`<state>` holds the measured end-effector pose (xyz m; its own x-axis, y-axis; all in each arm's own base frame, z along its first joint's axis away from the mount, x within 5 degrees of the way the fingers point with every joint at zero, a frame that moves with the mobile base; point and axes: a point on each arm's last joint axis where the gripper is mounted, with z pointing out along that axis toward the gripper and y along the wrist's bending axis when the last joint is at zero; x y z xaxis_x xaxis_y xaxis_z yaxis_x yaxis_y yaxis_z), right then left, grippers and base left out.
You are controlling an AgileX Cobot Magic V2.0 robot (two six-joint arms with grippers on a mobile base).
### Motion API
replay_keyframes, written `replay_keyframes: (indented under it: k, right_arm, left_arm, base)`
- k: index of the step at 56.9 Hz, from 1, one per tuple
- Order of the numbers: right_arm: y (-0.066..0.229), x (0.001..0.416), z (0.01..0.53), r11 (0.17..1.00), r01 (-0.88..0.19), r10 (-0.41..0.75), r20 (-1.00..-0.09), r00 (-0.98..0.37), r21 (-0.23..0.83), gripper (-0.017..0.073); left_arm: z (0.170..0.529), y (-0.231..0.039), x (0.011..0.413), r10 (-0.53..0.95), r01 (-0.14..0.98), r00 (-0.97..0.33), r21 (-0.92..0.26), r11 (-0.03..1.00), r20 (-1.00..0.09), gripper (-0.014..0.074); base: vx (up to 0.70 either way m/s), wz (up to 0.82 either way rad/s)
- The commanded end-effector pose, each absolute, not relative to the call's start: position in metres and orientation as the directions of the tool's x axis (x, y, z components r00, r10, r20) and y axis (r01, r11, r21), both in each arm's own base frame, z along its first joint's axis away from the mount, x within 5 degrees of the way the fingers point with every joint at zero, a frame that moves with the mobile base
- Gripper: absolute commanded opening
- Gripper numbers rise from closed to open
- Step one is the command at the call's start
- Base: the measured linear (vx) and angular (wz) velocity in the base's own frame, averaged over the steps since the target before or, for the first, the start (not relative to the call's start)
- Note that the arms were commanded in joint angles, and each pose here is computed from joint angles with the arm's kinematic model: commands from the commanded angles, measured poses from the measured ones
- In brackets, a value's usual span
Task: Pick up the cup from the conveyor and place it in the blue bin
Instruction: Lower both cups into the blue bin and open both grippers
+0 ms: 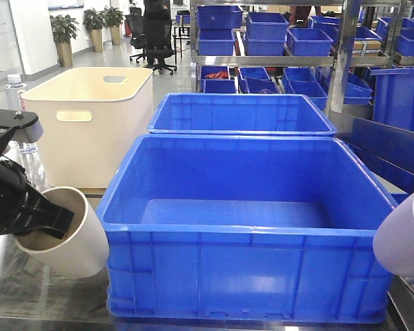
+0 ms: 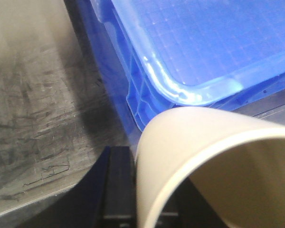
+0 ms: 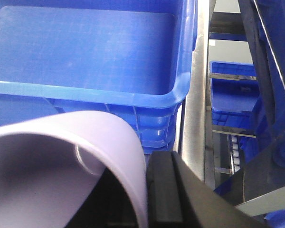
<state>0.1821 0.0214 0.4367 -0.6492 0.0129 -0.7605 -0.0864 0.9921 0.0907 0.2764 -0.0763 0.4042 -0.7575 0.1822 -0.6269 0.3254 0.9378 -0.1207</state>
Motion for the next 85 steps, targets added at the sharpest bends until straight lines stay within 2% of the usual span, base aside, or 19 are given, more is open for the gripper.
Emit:
replay_keyframes:
  k: [1, 9, 16, 25, 35, 42, 49, 63, 70, 74, 78, 79, 80, 85]
  right_arm:
    - [0.02, 0.18, 0.454, 0.992, -0.094, 0.023, -0.838, -0.545, 0.088, -0.0009]
    - [0.022, 0.188, 0.461, 0.99, -0.127, -0.006, -0.886, -0.463, 0.06, -0.0009]
    - [0.032, 0.207, 0.472, 0.966, -0.257, -0.115, -0.914, -0.388, -0.012, -0.0009]
    - [0.046, 0.256, 0.478, 0.929, -0.371, -0.143, -0.92, -0.365, 0.003, -0.0009]
    - [0.054, 0.32, 0.473, 0.922, -0.386, -0.143, -0.904, -0.402, 0.026, -0.0009]
    - [0.058, 0.355, 0.455, 0.92, -0.384, -0.108, -0.897, -0.429, 0.073, 0.0013]
    - [0.062, 0.376, 0.433, 0.912, -0.401, -0.116, -0.88, -0.461, 0.089, 0.0113]
    - [0.063, 0.382, 0.424, 0.905, -0.417, -0.141, -0.867, -0.479, 0.083, 0.046]
    - [0.063, 0.375, 0.432, 0.905, -0.419, -0.14, -0.876, -0.461, 0.076, 0.0557]
    - [0.062, 0.368, 0.44, 0.904, -0.422, -0.139, -0.883, -0.449, 0.072, 0.0544]
    - [0.061, 0.357, 0.449, 0.908, -0.412, -0.128, -0.885, -0.448, 0.077, 0.0457]
    - [0.06, 0.353, 0.452, 0.91, -0.407, -0.126, -0.883, -0.453, 0.078, 0.0402]
    - [0.059, 0.35, 0.454, 0.913, -0.4, -0.119, -0.881, -0.457, 0.084, 0.0386]
    - [0.054, 0.326, 0.468, 0.928, -0.368, -0.129, -0.866, -0.482, 0.066, 0.0114]
  left_arm:
    - [0.429, -0.078, 0.273, 0.13, 0.334, -0.658, -0.133, 0.933, -0.742, -0.0008]
    - [0.44, -0.082, 0.275, 0.126, 0.383, -0.586, -0.137, 0.914, -0.8, -0.0008]
    - [0.463, -0.094, 0.28, 0.11, 0.488, -0.465, -0.15, 0.86, -0.879, -0.0006]
    - [0.48, -0.122, 0.305, 0.185, 0.611, -0.343, -0.07, 0.788, -0.921, -0.0005]
    - [0.472, -0.14, 0.344, 0.185, 0.607, -0.36, -0.079, 0.791, -0.914, -0.0002]
    - [0.452, -0.146, 0.373, 0.16, 0.58, -0.362, -0.087, 0.81, -0.918, 0.0011]
    - [0.43, -0.153, 0.389, 0.161, 0.578, -0.413, -0.122, 0.807, -0.896, 0.0079]
    - [0.42, -0.157, 0.396, 0.182, 0.599, -0.424, -0.124, 0.791, -0.887, 0.0385]
    - [0.424, -0.156, 0.391, 0.185, 0.605, -0.423, -0.124, 0.787, -0.887, 0.0494]
    - [0.431, -0.154, 0.383, 0.189, 0.613, -0.423, -0.126, 0.78, -0.886, 0.0496]
    - [0.442, -0.152, 0.37, 0.207, 0.629, -0.422, -0.12, 0.768, -0.883, 0.0443]
    - [0.446, -0.15, 0.366, 0.214, 0.634, -0.419, -0.116, 0.765, -0.882, 0.0412]
    - [0.45, -0.149, 0.361, 0.221, 0.638, -0.415, -0.109, 0.762, -0.882, 0.0374]
    - [0.468, -0.141, 0.34, 0.257, 0.644, -0.382, -0.057, 0.763, -0.888, 0.0144]
  base:
    - [0.0, 0.0]
    - [0.0, 0.0]
    - [0.0, 0.0]
    - [0.0, 0.0]
    - [0.0, 0.0]
    - [0.0, 0.0]
    - [0.0, 0.0]
    - [0.0, 0.0]
    - [0.0, 0.0]
    - [0.0, 0.0]
    - [0.0, 0.0]
    - [0.0, 0.0]
    - [0.0, 0.0]
    - [0.0, 0.0]
